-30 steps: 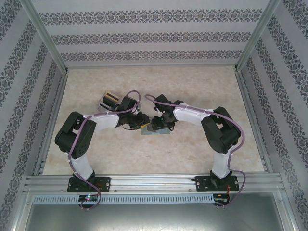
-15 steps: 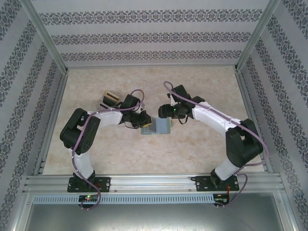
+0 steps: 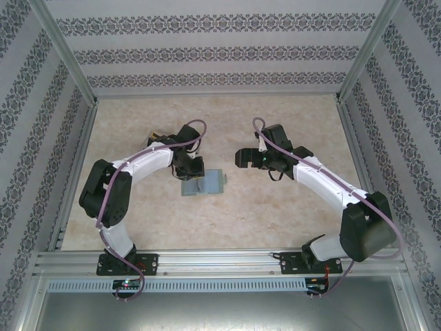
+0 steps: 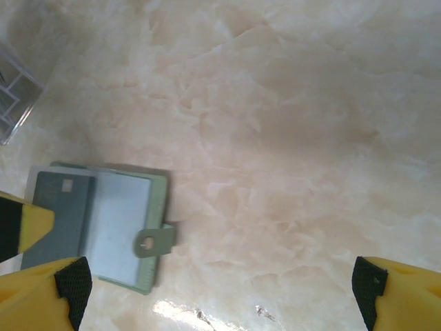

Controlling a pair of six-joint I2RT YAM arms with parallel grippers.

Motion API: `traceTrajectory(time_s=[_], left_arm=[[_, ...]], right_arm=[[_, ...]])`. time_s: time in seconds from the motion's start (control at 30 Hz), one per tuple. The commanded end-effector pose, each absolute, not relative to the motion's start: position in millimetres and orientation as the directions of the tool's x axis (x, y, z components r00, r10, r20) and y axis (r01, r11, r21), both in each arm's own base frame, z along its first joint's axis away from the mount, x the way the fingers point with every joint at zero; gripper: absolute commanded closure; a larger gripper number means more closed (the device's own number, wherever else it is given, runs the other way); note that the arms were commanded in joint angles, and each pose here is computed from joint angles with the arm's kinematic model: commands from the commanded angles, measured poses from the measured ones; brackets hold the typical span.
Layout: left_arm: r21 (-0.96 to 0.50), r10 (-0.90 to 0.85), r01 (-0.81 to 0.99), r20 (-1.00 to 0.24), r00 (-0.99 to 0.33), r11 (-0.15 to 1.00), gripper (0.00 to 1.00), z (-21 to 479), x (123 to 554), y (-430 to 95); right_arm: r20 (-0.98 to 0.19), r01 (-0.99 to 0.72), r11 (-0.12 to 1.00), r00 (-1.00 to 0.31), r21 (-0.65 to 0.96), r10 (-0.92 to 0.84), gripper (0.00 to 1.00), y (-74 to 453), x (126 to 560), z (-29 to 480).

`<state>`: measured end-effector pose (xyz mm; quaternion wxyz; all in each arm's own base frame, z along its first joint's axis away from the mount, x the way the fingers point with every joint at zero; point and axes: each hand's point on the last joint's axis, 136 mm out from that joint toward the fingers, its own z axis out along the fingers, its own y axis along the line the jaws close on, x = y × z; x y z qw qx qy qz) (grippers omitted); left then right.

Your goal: Take the credit cards out of the card holder

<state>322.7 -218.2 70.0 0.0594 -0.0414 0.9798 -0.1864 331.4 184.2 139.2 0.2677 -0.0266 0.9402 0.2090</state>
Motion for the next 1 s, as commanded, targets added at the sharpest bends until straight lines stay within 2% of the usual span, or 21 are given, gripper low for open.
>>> traceTrajectory(time_s=[0.0, 0.07, 0.2, 0.27, 0.47, 0.63, 0.73, 0.97], left_arm=[[-0.339, -0.040, -0.005, -0.097, -0.995, 0.941, 0.78, 75.9, 313.9, -226.7], [-0.375, -0.028, 0.012, -0.101, -0.994, 0.927, 0.69, 73.6, 317.4, -244.6], [-0.558, -0.024, 0.029, -0.088, -0.996, 0.830, 0.54, 73.2, 323.2, -289.0], [-0.588, -0.036, 0.028, -0.098, -0.995, 0.808, 0.45, 73.9, 326.6, -294.3], [-0.602, -0.079, 0.020, -0.138, -0.987, 0.799, 0.35, 83.6, 333.1, -277.8], [-0.615, -0.152, -0.009, -0.180, -0.972, 0.788, 0.33, 94.6, 332.5, -250.9], [-0.609, -0.212, -0.059, -0.181, -0.960, 0.791, 0.34, 91.6, 329.7, -227.5], [-0.618, -0.328, -0.159, -0.169, -0.929, 0.769, 0.52, 84.2, 319.8, -187.1]], right_arm=[[-0.550, -0.166, 0.918, -0.833, 0.359, 0.065, 0.02, 177.2, 334.7, 142.4], [-0.545, -0.167, 0.919, -0.836, 0.357, 0.060, 0.02, 176.7, 332.9, 141.0], [-0.532, -0.156, 0.922, -0.845, 0.353, 0.061, 0.02, 174.3, 329.4, 137.5], [-0.521, -0.149, 0.923, -0.851, 0.355, 0.064, 0.02, 173.8, 327.4, 136.5], [-0.506, -0.181, 0.909, -0.862, 0.374, 0.037, 0.03, 184.9, 316.0, 136.9], [-0.490, -0.207, 0.911, -0.872, 0.358, -0.005, 0.07, 210.7, 307.7, 134.4], [-0.472, -0.212, 0.906, -0.882, 0.366, -0.016, 0.13, 234.5, 302.3, 131.6], [-0.368, -0.183, 0.896, -0.929, 0.404, -0.024, 0.43, 296.5, 288.9, 114.0]])
